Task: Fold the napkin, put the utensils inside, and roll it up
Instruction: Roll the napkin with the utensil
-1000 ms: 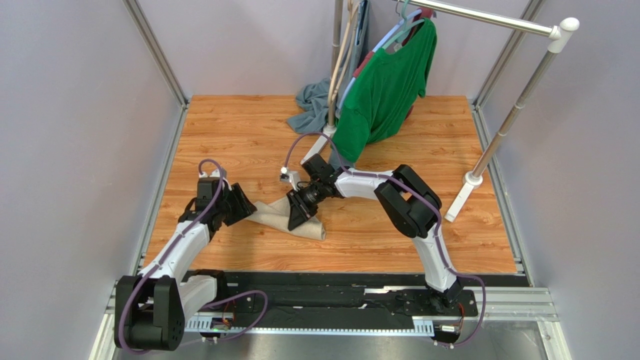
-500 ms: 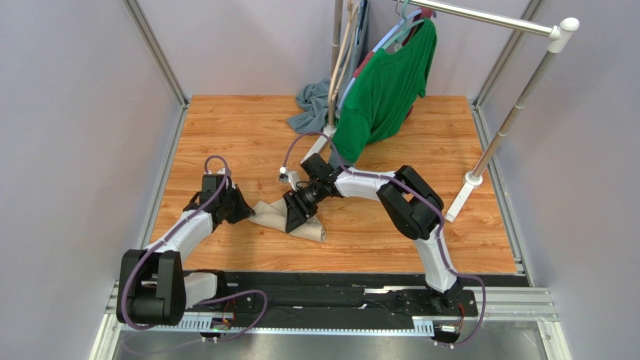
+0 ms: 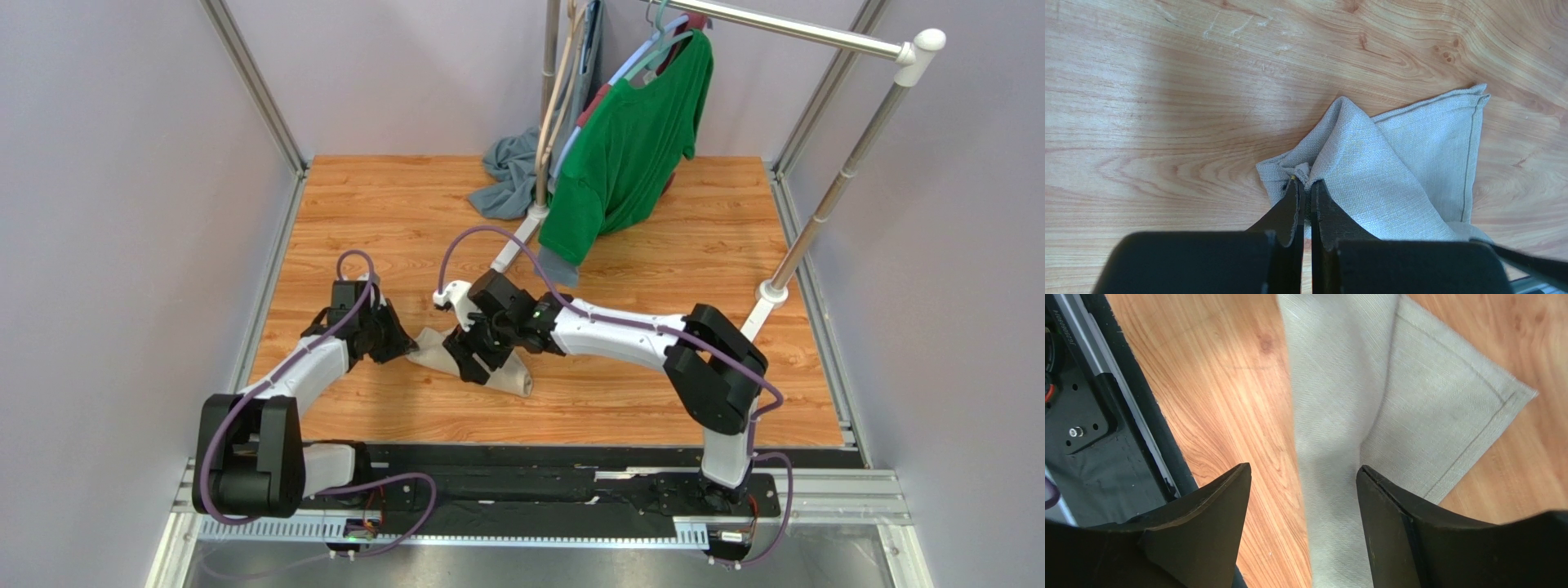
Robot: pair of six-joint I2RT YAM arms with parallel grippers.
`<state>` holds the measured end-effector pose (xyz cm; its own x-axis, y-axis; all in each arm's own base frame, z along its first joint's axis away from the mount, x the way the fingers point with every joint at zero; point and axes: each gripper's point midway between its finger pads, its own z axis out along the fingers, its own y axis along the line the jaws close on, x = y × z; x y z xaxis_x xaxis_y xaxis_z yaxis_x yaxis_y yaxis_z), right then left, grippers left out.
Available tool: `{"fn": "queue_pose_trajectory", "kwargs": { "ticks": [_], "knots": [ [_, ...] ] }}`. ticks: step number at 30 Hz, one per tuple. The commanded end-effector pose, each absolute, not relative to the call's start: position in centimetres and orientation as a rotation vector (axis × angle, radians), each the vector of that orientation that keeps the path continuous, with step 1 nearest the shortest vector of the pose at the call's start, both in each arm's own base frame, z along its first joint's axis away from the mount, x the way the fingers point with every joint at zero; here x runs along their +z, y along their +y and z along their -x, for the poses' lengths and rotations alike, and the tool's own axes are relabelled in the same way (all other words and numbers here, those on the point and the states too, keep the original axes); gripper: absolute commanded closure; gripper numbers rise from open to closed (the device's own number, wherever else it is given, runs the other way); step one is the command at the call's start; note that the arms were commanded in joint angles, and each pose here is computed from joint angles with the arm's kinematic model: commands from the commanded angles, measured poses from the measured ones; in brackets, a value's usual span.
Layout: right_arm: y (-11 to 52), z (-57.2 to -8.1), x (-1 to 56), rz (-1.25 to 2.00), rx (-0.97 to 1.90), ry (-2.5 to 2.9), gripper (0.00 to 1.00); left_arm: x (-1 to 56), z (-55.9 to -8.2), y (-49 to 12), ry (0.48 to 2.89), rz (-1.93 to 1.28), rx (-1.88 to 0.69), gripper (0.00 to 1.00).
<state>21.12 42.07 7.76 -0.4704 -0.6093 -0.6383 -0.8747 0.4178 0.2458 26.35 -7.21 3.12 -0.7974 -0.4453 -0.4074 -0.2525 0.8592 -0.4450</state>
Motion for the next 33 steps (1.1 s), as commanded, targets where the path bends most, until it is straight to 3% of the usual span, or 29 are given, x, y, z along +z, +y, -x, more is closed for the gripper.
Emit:
{"fn": "queue_pose_trajectory", "kwargs": {
  "ticks": [1, 29, 33],
  "knots": [
    [43.2, -21.8, 10.7, 1.295, 0.560, 1.989, 0.32, 3.5, -26.7, -7.4, 2.524, 0.473, -0.514, 1.00],
    [41.8, -21.2, 3.2, 1.409, 0.384, 2.069, 0.33, 3.6, -26.7, -7.4, 2.520, 0.468, -0.520, 1.00],
    [41.5, -21.5, 1.9, 1.404, 0.363, 2.104, 0.42, 4.0, -27.0, -7.8, 2.499, 0.453, -0.551, 1.00]
  ]
}}
